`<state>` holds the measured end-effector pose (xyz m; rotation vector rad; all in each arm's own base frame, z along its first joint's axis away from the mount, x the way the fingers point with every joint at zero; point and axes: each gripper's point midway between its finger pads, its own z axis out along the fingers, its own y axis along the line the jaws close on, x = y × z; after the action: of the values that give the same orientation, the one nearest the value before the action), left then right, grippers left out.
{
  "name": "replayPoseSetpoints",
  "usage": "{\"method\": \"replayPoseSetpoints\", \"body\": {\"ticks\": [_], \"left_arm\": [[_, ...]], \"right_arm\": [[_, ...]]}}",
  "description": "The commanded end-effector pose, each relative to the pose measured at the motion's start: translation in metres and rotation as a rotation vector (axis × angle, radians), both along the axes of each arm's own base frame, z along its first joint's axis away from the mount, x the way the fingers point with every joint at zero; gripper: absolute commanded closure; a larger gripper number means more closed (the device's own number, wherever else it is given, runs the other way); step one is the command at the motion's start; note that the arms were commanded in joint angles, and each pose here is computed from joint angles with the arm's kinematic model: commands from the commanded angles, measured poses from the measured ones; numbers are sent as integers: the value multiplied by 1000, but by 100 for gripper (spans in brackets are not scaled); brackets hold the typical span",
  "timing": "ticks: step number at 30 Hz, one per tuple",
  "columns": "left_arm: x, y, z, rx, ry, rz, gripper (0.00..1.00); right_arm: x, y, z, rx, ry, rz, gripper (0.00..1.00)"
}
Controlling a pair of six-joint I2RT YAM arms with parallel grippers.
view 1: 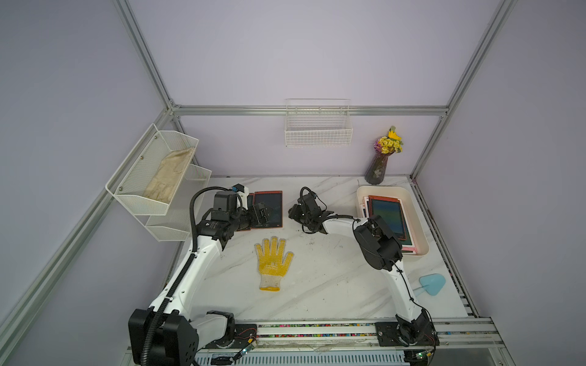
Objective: Take out the writing tablet from the storage box
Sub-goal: Place the writing tablet at the center of the board.
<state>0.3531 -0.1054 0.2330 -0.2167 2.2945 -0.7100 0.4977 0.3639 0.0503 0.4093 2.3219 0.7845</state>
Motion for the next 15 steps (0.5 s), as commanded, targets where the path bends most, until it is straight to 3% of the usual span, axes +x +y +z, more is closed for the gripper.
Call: {"method": "replayPoseSetpoints", "body": {"ticks": [1, 9, 15], "left_arm": [[3, -13, -3, -48, -21, -17, 5], [14, -45, -14, 3, -4, 29, 5], [21, -93, -12, 29, -10, -55, 5]], "right_arm": [[-1, -28, 25, -67, -32, -13, 41], [-4, -99, 108, -63, -158, -44, 41], [-12, -178, 156, -55, -241, -103, 40]]}}
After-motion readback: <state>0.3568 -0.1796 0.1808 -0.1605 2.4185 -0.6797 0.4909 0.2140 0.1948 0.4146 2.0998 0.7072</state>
